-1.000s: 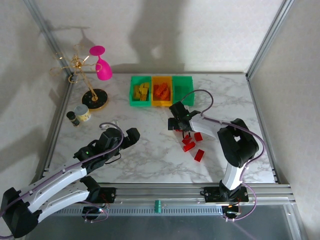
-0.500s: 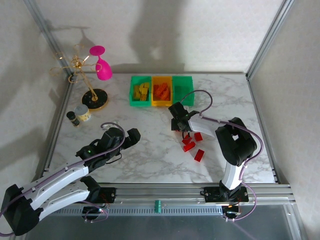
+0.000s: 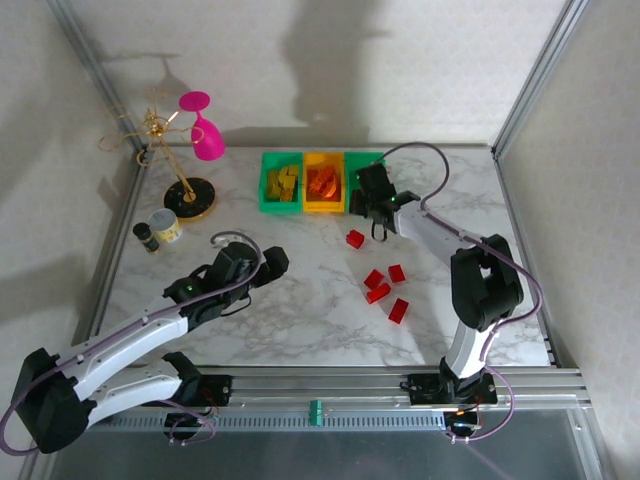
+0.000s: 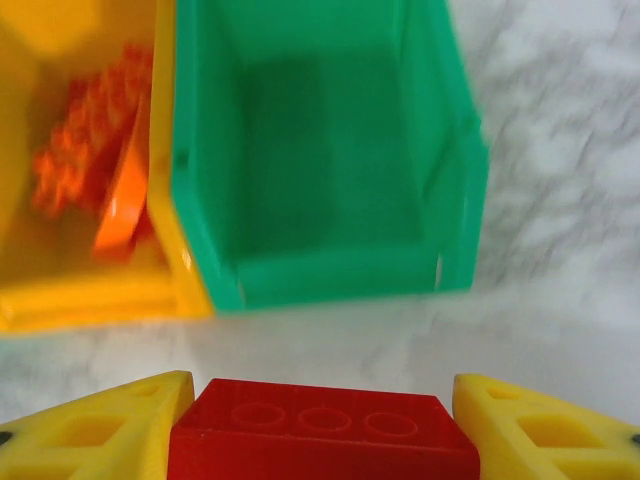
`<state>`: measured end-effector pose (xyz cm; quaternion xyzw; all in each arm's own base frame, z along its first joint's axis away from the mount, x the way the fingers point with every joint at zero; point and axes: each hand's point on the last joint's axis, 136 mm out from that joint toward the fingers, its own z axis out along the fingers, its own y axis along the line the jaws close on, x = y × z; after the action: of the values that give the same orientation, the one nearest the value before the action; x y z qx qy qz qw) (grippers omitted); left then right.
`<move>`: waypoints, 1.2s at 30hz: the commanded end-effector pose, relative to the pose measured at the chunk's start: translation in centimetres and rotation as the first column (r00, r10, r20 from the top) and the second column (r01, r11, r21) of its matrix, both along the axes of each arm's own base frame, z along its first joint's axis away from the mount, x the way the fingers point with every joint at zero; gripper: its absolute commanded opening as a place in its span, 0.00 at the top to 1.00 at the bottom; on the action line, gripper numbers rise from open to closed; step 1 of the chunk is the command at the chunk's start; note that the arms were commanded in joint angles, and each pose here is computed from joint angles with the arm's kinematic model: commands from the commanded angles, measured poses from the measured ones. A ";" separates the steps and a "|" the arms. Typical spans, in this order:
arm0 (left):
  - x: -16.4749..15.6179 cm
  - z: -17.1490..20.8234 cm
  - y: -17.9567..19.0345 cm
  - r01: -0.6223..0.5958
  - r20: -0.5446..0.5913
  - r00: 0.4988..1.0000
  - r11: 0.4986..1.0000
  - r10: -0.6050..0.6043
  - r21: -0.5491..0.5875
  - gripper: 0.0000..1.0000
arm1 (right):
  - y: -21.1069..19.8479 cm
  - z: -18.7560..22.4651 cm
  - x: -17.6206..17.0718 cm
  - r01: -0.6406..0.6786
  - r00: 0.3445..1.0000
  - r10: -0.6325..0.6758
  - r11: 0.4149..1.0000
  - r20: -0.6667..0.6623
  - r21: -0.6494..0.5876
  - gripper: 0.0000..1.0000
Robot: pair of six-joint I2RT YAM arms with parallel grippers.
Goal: Sort the legos into containers by color
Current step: Pick up the lego from the center of the table, then place the lego in the container, then pick up the lego from the center of the table.
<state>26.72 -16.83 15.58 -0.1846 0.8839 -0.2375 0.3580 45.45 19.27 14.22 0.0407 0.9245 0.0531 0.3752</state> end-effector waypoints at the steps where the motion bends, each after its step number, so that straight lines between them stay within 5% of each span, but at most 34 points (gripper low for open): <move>1: 1.3 1.8 -0.9 0.009 0.055 0.998 1.000 -0.009 0.001 0.00 | -0.4 0.9 4.3 0.018 0.997 -0.016 1.000 0.076 -0.019 0.46; 8: 2.6 1.6 -2.2 0.020 0.043 0.999 1.000 -0.020 0.008 0.00 | -0.1 -0.6 10.5 0.011 0.993 -0.004 0.998 0.118 -0.065 0.36; 12: 2.7 1.5 -2.3 0.021 0.037 0.999 1.000 -0.021 0.010 0.00 | 0.7 0.9 11.0 -0.018 0.991 0.023 0.999 0.129 -0.038 0.26; 20: 2.0 1.2 -1.6 0.014 0.031 0.999 1.000 -0.015 0.013 0.00 | 0.7 1.8 4.5 -0.058 0.995 0.057 0.998 0.079 0.009 0.18; 29: 0.1 0.9 0.4 -0.016 0.031 0.999 1.000 0.015 0.017 0.00 | 1.0 -4.2 -5.3 -0.050 0.993 0.051 0.999 -0.108 0.018 0.07; 36: -0.8 0.2 1.5 -0.041 0.027 0.999 0.999 0.041 0.009 0.00 | 2.1 -8.9 -7.3 0.002 0.981 0.007 0.999 -0.192 0.047 0.06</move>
<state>26.41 -16.23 16.44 -0.1862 0.8740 -0.2461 0.3753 37.98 21.02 6.29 0.0195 0.9555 0.0693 0.2862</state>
